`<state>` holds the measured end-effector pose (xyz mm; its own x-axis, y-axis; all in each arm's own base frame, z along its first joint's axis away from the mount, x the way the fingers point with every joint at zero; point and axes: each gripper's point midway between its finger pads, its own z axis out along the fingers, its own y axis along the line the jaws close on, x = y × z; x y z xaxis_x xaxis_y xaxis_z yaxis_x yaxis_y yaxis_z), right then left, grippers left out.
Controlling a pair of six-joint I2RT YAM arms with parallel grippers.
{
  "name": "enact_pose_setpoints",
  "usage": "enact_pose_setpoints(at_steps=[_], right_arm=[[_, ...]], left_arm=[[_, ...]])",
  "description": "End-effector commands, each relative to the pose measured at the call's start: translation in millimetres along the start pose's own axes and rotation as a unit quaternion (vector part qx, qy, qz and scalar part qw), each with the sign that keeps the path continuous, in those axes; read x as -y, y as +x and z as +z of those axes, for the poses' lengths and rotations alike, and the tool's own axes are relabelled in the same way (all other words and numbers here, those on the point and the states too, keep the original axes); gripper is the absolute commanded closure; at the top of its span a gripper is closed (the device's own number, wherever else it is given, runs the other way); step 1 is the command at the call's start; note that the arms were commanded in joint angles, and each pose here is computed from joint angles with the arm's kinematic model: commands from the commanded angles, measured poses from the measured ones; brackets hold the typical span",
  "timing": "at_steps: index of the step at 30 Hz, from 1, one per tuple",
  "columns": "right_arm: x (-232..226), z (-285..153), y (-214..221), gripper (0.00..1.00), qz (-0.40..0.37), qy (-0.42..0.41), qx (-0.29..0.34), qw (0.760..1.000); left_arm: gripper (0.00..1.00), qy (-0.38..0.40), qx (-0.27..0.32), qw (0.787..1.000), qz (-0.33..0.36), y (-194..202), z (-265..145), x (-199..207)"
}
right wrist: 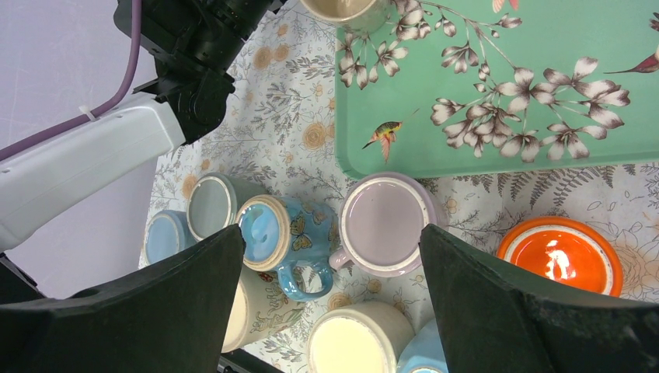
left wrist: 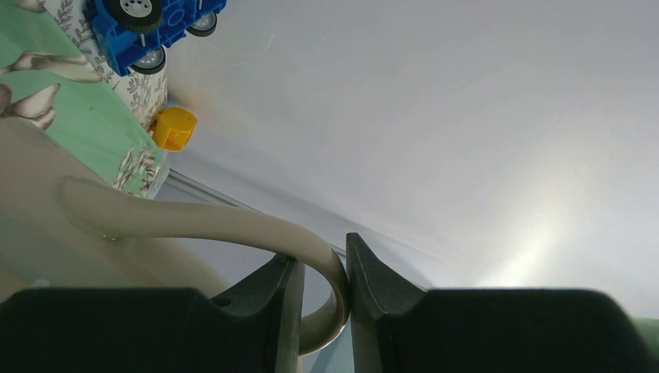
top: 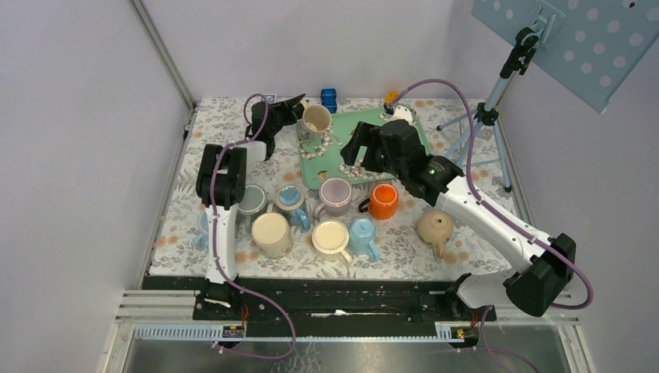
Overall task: Turn the mug right side up
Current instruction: Place the cup on the tray.
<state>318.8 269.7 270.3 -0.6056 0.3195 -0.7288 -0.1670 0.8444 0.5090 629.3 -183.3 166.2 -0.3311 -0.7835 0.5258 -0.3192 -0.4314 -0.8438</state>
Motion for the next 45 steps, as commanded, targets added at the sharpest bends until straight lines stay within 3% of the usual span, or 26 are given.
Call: enact_pose_setpoints(at_steps=[1,20,32,38,45], right_arm=[[-5,-4,-9,0.1,0.005,-0.009,0.011,1.0],[-3,-2,-6,0.1,0.001,-0.009,0.009,1.0],[-5,-4,-7,0.1,0.004,-0.015,0.012,1.0],[-6,-7,-8,0.1,0.005,-0.019,0.014,1.0],[-6,-10,-7,0.07,0.006,-0.024,0.015,1.0]], left_arm=[[0.72,-0.029,0.035,0.99,-0.134,-27,11,-17],[0.61,-0.027,0.049,0.991,-0.123,-46,21,-20],[0.37,-0.012,0.045,0.995,-0.09,-44,19,3],[0.02,0.001,0.048,0.998,-0.047,-40,13,31],[0.01,-0.013,0.081,0.996,0.024,-40,0,60]])
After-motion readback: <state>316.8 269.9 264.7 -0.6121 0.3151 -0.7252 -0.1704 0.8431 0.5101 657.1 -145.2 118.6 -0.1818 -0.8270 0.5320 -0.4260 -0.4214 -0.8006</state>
